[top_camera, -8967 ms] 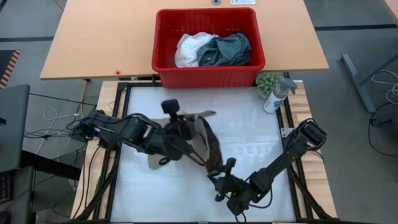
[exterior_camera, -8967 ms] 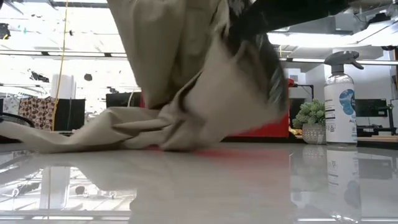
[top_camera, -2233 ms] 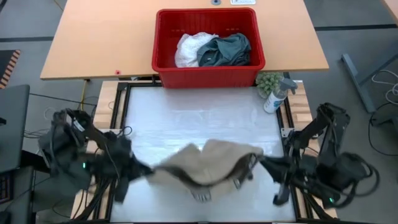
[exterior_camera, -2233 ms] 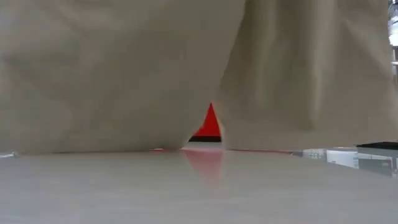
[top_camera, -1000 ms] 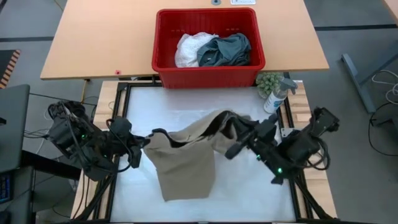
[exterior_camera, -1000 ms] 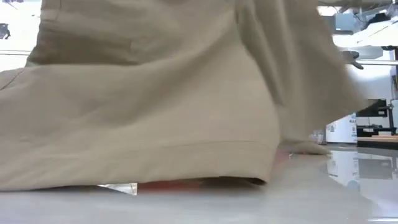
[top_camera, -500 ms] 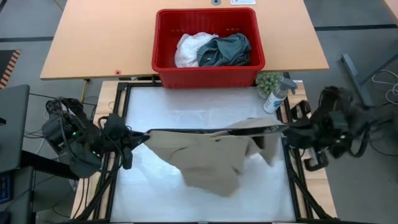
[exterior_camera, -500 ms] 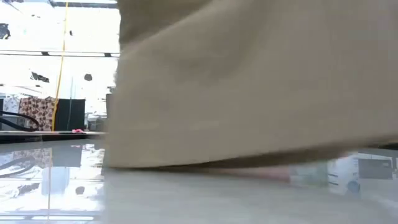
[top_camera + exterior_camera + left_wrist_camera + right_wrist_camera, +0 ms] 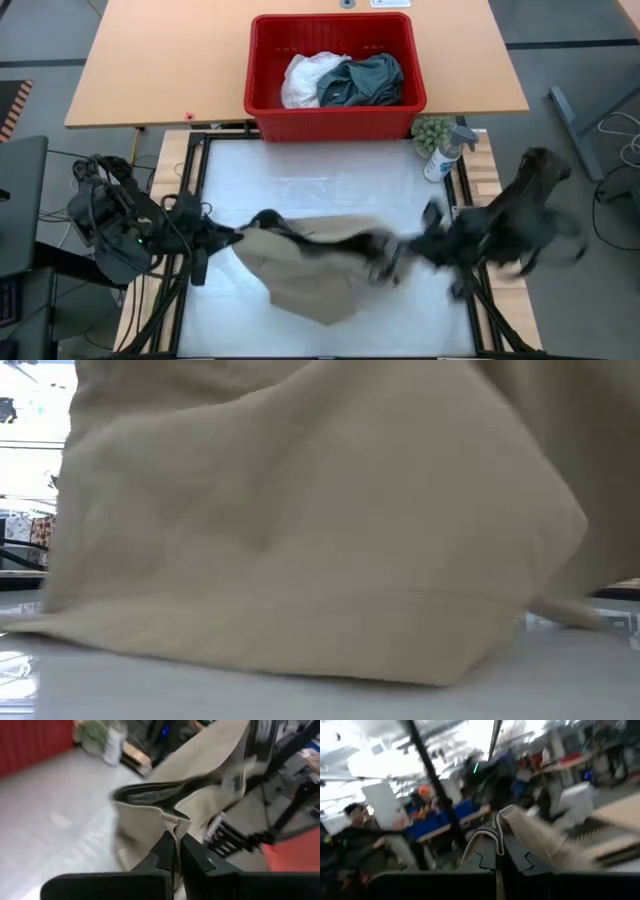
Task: Fold Laundry from Bin
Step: Fold the brown short pants in the red bin
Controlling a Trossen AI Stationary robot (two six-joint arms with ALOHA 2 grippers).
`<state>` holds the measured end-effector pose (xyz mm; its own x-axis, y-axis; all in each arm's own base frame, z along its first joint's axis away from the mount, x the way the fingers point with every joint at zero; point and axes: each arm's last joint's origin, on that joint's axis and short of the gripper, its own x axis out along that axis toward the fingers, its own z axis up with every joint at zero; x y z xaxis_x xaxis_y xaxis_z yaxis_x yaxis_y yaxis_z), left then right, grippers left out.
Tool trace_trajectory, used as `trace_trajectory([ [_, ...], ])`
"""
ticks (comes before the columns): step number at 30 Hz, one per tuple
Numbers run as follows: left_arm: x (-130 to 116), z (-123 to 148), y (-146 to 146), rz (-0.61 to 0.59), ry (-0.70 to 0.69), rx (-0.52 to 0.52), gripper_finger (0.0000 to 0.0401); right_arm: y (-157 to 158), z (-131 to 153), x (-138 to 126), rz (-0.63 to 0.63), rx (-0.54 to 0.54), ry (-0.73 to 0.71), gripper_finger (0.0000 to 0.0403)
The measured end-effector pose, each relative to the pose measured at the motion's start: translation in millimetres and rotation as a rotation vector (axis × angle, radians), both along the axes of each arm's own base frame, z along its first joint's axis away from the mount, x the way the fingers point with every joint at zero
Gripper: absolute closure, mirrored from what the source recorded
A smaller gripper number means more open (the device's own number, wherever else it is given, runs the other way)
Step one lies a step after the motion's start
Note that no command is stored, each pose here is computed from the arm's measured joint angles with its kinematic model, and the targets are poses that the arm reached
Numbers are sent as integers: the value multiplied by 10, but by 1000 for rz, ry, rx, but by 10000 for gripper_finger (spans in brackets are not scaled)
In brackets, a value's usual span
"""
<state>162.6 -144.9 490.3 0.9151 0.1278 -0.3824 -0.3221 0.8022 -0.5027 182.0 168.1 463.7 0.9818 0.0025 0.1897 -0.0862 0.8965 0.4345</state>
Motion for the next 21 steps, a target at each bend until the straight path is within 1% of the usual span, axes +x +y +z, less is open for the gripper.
trace_trajectory([
  [2, -13, -10, -89, -22, -23, -61, 401, 174, -128, 131, -4, 43, 19, 376],
  [6, -84, 89, -284, -77, -130, -221, 401, 398, -109, 175, 4, 202, -82, 376],
  [7, -114, 129, -328, -89, -163, -252, 401, 463, -109, 190, 10, 223, -102, 376],
  [9, -162, 216, -394, -106, -233, -290, 401, 595, -97, 211, 14, 214, -123, 376],
  [11, -198, 280, -430, -99, -286, -304, 401, 691, -26, 199, 4, 193, -128, 376],
  [14, -244, 363, -436, -77, -340, -288, 401, 690, 211, 130, -72, 222, -142, 376],
  [17, -279, 390, -378, -64, -344, -257, 401, 649, 373, 90, -151, 225, -127, 376],
  [19, -319, 369, -301, -37, -325, -228, 401, 586, 404, 78, -221, 220, -85, 376],
  [21, -380, 335, -183, 16, -303, -226, 401, 459, 398, 67, -277, 237, -44, 376],
])
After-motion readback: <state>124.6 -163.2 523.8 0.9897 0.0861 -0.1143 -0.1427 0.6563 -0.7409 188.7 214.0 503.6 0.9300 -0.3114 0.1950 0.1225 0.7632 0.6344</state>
